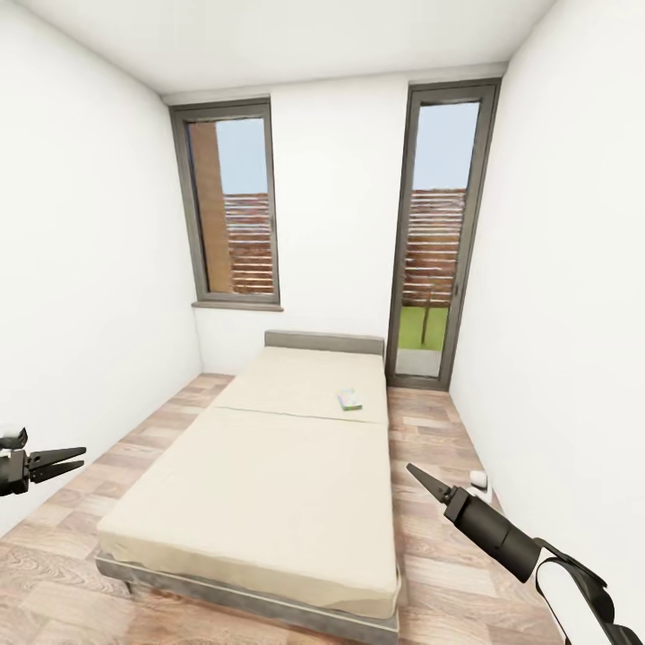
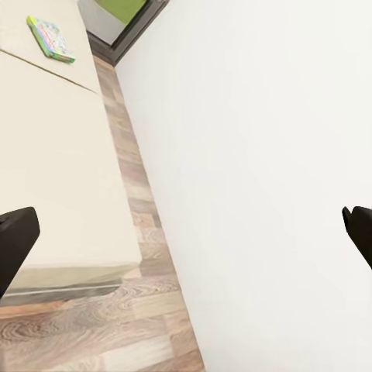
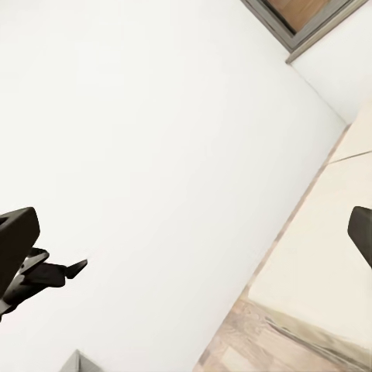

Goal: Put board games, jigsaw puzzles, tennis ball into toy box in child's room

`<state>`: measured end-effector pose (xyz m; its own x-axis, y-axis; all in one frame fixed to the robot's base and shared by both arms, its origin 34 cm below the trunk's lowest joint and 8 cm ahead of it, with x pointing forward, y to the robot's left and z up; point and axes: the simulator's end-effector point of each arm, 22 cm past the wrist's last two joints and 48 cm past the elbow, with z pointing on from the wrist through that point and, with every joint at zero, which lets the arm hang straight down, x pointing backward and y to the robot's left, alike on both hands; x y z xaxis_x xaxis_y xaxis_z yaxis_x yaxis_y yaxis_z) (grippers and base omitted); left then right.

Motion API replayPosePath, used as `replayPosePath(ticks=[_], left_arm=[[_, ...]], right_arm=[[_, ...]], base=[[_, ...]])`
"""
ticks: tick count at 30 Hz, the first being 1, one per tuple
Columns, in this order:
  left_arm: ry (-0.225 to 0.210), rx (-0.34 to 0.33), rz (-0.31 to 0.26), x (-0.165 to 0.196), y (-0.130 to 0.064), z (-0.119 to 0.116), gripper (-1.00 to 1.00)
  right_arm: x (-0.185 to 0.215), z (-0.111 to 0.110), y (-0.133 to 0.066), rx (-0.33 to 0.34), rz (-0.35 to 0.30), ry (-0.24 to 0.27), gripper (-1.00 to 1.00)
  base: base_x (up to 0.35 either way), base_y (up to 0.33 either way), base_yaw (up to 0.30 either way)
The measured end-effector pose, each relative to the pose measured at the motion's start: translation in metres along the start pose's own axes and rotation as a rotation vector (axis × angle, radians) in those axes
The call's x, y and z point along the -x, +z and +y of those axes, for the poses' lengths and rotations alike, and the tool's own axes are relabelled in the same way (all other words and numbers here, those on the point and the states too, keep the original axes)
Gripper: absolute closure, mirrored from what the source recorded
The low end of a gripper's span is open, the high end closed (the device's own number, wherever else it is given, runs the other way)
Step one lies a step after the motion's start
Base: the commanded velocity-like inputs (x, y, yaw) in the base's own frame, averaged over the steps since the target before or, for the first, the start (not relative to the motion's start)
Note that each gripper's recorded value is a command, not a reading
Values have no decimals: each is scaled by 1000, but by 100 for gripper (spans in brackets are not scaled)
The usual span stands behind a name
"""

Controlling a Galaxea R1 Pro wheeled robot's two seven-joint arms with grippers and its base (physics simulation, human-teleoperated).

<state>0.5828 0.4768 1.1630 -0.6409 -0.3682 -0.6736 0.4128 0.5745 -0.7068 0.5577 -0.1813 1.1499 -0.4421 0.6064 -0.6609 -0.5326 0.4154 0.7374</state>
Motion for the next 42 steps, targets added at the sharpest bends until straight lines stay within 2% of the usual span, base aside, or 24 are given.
replayPosePath(ticks=[5,12,15,21,29,42], left_arm=[[-1,0,1,0,0,0,-100],[-15,23,70,-16,26,3,-100],[-23,-13,47,-13,33,-4,-100],[-34,-89,7,-15,45,-14,-100],[-49,-132,4,-25,65,-20,-100],[-49,-136,4,-26,67,-20,-100]], right_arm=[[0,0,0,0,1,0,-100],[-12,8,11,-3,21,29,-100],[-16,-2,11,-30,31,47,-100],[-16,-6,9,-19,11,48,-100],[-14,-6,7,-5,-8,42,-100],[-14,-6,7,-5,-8,39,-100]], base=[[0,-166,15],[0,0,0],[0,0,0],[0,0,0],[35,-23,0],[152,-136,0]])
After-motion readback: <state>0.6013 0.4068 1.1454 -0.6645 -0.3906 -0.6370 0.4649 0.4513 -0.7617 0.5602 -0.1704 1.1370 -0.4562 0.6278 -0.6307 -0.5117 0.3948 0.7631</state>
